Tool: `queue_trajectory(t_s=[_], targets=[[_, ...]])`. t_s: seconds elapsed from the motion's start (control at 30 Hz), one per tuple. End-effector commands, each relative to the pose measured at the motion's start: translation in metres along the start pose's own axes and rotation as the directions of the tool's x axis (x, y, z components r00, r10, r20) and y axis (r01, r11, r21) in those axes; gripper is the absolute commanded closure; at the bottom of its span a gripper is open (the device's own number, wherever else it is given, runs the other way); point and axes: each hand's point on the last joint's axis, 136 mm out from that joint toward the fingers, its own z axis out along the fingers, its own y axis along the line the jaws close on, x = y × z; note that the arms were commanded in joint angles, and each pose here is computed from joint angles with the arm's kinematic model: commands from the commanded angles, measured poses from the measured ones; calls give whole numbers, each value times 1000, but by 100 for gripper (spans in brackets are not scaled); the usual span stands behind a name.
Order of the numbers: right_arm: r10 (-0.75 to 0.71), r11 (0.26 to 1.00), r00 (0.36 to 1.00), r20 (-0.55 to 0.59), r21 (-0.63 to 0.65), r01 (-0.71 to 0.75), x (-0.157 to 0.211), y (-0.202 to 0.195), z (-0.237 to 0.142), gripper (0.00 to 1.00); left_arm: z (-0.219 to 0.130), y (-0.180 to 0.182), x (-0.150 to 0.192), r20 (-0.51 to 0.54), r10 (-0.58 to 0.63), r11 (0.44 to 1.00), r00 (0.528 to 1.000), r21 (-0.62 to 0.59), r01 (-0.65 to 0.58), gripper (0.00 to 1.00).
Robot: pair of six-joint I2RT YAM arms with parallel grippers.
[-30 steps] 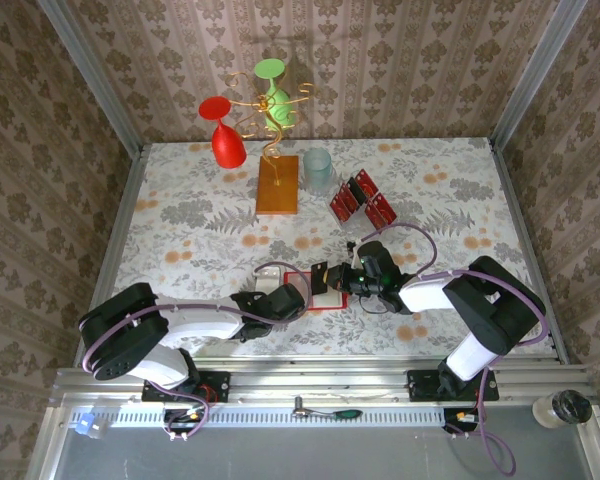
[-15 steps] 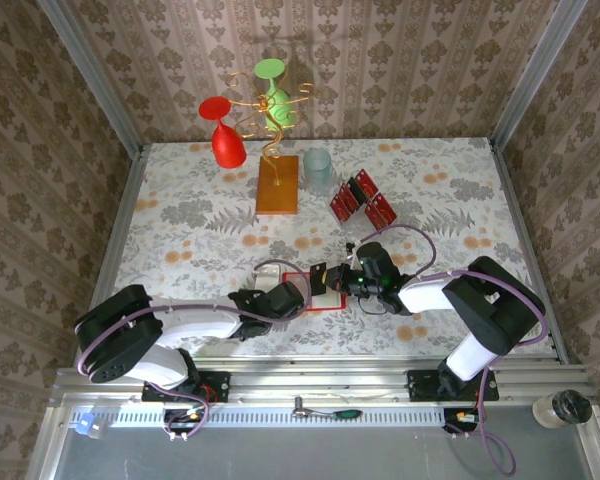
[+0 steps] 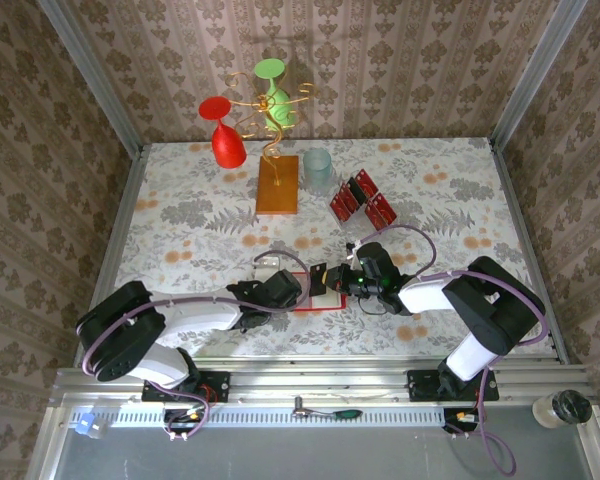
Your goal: Put the credit cards into the card holder
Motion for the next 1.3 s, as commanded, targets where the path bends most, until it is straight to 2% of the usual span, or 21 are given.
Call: queue_trajectory(t_s=[0.0,0.43,1.27], targets=[[6,1000,1000,-22,-10,-7,7,2,-3,100,3,3,4,-12,16,1000,1000,-11,-16,5],[-4,1000,1000,15,-26,5,-2,9,-7,100,5,13,16,-22,1,999,1000,-41,-2,6],[21,999,1000,-17,-49,-22,9,0,0,100,5,11,19,-26,7,999,1000,-43,-8,6]])
